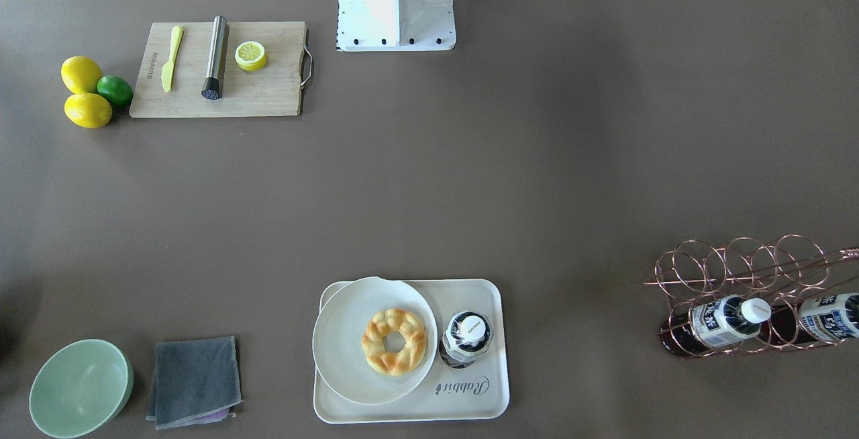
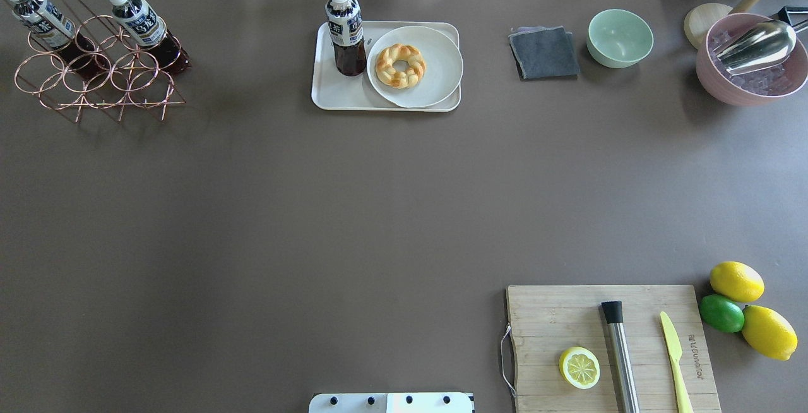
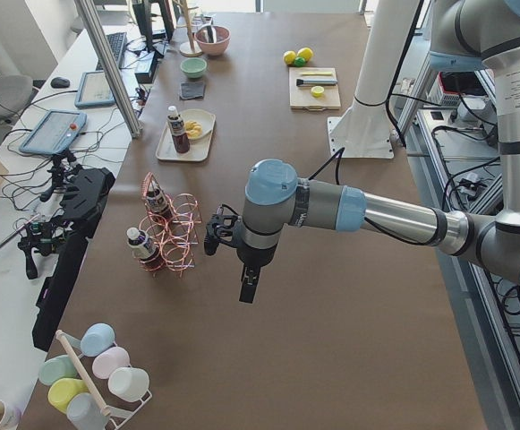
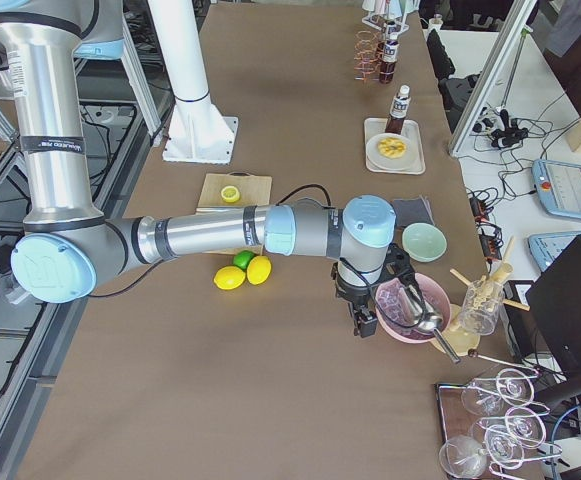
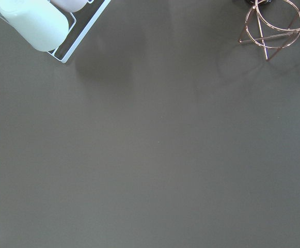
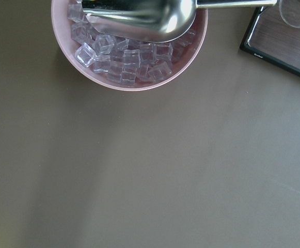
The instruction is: Place tea on tray
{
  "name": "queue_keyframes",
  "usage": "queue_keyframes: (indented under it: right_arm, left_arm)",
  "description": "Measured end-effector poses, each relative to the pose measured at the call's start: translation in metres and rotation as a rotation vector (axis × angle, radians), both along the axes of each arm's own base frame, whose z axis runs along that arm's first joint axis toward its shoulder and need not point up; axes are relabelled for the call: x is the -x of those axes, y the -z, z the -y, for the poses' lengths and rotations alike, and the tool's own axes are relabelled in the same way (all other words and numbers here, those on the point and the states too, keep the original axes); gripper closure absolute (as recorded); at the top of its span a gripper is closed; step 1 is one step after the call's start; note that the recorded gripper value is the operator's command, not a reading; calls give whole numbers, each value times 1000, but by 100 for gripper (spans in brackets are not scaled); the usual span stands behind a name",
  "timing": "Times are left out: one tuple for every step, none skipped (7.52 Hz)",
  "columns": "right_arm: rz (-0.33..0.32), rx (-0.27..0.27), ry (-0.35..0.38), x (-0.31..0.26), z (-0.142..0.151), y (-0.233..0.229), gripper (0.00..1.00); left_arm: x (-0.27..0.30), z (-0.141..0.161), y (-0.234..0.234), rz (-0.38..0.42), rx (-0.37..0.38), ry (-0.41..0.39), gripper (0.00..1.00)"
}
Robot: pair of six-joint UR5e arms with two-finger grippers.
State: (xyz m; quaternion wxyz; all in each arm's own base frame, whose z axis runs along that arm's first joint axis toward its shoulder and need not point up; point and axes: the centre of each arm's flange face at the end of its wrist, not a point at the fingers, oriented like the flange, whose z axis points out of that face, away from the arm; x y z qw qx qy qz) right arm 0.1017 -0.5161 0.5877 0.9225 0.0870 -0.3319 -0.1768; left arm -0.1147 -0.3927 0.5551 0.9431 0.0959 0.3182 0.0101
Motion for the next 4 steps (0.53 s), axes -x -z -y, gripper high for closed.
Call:
queue_keyframes:
  right_arm:
    - [0, -3, 0, 0, 0, 1, 0]
    - [0, -7, -1, 0, -1, 4, 0]
    - [-1, -13, -1, 0, -2, 8, 0]
    - [-1, -16, -2, 0, -3, 11, 0]
  left_arm:
    - [3, 0, 5, 1, -8, 9, 3]
    - [5, -1, 8, 0, -13, 16, 2]
    - [7, 0, 11, -3, -16, 21, 2]
    - [7, 0, 11, -5, -15, 24, 2]
